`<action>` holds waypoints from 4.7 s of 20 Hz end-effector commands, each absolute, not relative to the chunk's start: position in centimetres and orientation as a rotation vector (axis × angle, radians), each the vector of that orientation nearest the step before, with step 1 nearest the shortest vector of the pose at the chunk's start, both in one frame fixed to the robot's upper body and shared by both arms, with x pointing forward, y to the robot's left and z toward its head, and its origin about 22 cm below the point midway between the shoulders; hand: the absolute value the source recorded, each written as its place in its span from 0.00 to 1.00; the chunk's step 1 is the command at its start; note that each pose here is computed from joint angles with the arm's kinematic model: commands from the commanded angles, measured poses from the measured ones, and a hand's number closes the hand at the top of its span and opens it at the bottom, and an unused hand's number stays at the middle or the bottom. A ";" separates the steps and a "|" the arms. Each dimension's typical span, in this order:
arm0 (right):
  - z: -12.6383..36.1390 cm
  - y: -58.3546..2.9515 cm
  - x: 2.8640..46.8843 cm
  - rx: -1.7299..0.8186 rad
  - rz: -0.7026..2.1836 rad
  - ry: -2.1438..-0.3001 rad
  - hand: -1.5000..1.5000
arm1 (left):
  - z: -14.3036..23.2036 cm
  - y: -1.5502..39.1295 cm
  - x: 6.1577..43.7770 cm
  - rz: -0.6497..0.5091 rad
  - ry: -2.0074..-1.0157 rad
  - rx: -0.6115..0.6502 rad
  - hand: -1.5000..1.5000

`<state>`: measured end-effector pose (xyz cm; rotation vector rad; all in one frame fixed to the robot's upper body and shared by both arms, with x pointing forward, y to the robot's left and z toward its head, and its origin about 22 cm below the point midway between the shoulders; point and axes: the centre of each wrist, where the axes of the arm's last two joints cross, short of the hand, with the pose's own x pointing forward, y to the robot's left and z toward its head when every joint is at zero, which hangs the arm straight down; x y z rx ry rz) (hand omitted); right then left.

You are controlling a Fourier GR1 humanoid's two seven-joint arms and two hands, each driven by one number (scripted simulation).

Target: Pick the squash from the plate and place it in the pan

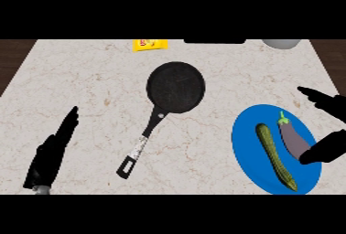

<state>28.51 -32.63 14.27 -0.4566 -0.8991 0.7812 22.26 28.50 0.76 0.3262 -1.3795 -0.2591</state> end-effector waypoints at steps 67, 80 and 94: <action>-0.7 -26.0 28.7 -0.412 0.963 -0.500 1.00 | 0.0 29.8 19.9 -0.265 -1.394 0.337 0.50; 5.0 -23.1 27.4 -1.135 0.731 -0.890 1.00 | 0.8 28.6 21.3 -0.243 -1.369 0.321 0.50; 10.2 -14.4 34.6 -1.229 0.664 -1.430 1.00 | 0.3 28.1 22.3 -0.268 -1.374 0.301 0.50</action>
